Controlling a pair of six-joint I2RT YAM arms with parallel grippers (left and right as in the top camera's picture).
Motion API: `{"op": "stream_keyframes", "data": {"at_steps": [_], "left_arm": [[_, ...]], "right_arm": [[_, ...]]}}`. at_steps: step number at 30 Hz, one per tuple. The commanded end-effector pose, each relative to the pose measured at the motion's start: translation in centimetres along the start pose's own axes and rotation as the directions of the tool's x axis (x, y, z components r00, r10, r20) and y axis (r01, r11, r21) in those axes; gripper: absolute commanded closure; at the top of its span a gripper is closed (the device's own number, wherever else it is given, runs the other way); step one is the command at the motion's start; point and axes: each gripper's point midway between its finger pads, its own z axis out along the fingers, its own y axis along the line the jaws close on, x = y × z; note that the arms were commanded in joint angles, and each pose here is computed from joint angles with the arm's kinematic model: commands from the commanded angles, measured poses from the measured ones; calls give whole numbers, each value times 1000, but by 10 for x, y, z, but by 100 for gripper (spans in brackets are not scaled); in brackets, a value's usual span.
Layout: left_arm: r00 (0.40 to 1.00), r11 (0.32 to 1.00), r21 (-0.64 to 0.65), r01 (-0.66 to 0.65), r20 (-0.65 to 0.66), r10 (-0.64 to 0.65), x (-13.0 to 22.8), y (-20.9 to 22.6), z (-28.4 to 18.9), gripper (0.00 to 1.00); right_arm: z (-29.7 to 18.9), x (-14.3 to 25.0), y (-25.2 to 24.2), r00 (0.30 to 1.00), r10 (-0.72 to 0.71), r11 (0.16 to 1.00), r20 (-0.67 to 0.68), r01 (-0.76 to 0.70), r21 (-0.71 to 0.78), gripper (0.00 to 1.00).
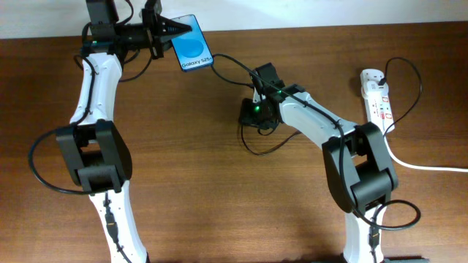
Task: Plug charger to phone and switch on socket
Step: 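Lower the right gripper onto the black cable's USB-C plug and grasp it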
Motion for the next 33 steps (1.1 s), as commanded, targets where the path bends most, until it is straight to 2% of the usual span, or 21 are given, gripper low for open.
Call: {"op": "stream_keyframes", "data": {"at_steps": [1, 11, 19, 24, 30, 33], "left_arm": [[999, 999, 17, -40, -27, 40, 7, -13, -2, 100], [999, 999, 17, -40, -28, 41, 7, -13, -1, 100], [999, 999, 17, -40, -27, 41, 7, -13, -1, 100], [999, 999, 15, -40, -25, 41, 6, -13, -1, 100], [999, 999, 15, -40, -24, 41, 6, -13, -1, 100], [999, 999, 15, -40, -25, 41, 6, -13, -1, 100]], "right_arm": [[7, -1, 1, 1000, -12, 1000, 8, 12, 9, 66], [32, 12, -10, 999, -1, 1000, -45, 3, 29, 69], [33, 11, -8, 999, -5, 1000, -40, 6, 22, 70], [32, 11, -9, 999, -4, 1000, -43, 5, 23, 83], [32, 14, -6, 998, -4, 1000, -57, 4, 6, 85], [32, 13, -5, 999, -12, 1000, -52, 12, 2, 96]]}}
